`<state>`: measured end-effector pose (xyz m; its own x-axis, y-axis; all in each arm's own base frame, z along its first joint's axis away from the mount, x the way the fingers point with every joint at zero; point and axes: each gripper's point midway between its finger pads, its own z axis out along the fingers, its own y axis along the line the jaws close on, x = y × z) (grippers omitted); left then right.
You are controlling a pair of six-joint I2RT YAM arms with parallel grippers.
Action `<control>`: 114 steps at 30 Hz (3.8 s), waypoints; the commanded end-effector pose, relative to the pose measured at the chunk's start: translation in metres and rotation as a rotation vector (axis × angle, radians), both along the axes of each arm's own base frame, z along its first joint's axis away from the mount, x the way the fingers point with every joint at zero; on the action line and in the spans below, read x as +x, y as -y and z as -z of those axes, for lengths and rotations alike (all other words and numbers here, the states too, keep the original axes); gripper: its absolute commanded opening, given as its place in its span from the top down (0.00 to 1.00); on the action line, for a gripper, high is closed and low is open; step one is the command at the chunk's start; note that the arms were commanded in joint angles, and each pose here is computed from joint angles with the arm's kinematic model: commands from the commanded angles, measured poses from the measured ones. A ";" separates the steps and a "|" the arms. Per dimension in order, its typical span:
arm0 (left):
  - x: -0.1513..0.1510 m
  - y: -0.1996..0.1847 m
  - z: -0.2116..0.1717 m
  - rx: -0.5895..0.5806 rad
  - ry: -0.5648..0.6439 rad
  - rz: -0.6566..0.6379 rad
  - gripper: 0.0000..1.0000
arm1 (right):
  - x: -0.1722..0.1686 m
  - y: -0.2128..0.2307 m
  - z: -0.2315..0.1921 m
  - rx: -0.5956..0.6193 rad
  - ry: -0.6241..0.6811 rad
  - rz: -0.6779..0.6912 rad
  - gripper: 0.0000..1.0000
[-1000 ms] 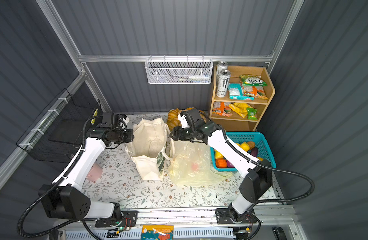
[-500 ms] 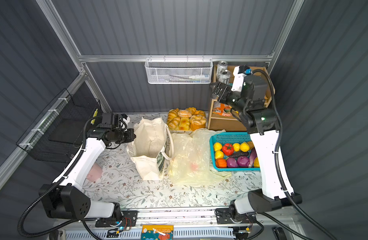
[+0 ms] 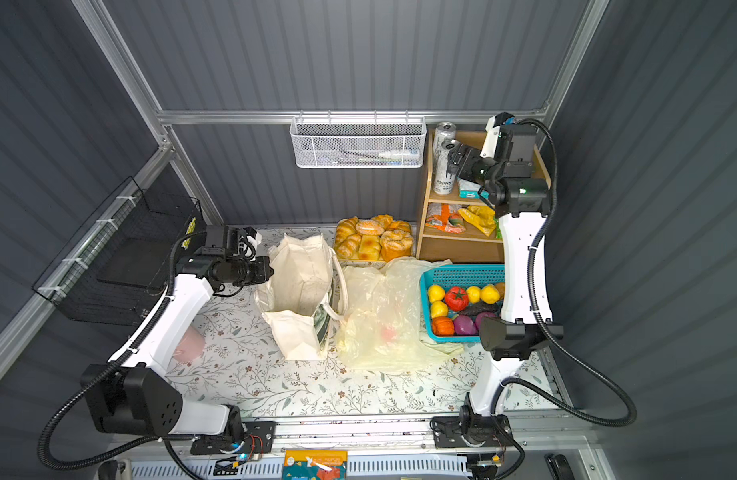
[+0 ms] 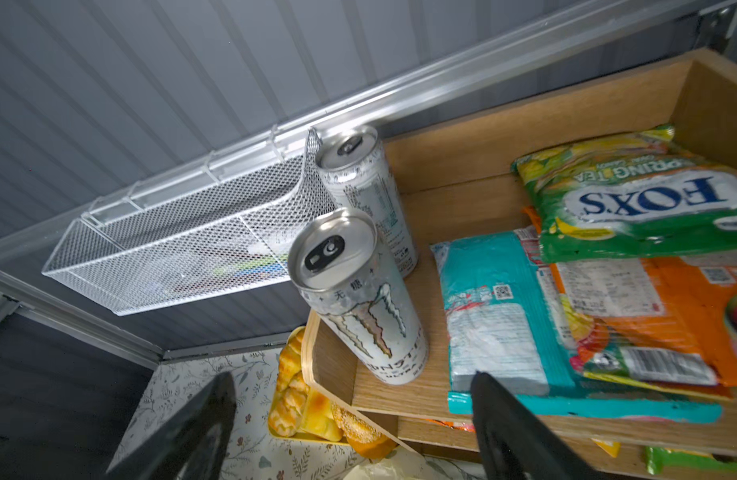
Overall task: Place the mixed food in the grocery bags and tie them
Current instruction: 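Release the tote with the right gripper and grasp a silver can on the shelf, then carry the silver can with the right gripper and drop it into the tote, then move the right gripper back to the shelf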
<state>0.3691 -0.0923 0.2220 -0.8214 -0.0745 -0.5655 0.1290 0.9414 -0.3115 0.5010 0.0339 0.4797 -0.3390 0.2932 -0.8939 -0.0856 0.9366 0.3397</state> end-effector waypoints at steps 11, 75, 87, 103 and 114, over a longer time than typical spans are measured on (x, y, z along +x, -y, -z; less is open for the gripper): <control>0.006 0.005 0.021 0.003 -0.065 0.026 1.00 | 0.036 -0.004 0.002 -0.124 0.112 -0.041 0.12; 0.007 0.008 0.031 0.000 -0.110 0.039 1.00 | -0.093 -0.277 -0.024 -0.025 0.289 -0.608 1.00; 0.005 0.009 0.028 0.001 -0.104 0.044 1.00 | -0.114 -0.410 0.105 -0.174 0.128 -0.862 1.00; 0.003 0.008 0.020 0.007 -0.091 0.054 1.00 | -0.086 -0.452 0.233 -0.247 0.103 -0.917 1.00; 0.002 0.007 0.020 0.012 -0.090 0.048 1.00 | -0.078 -0.458 0.319 -0.293 -0.073 -0.909 0.91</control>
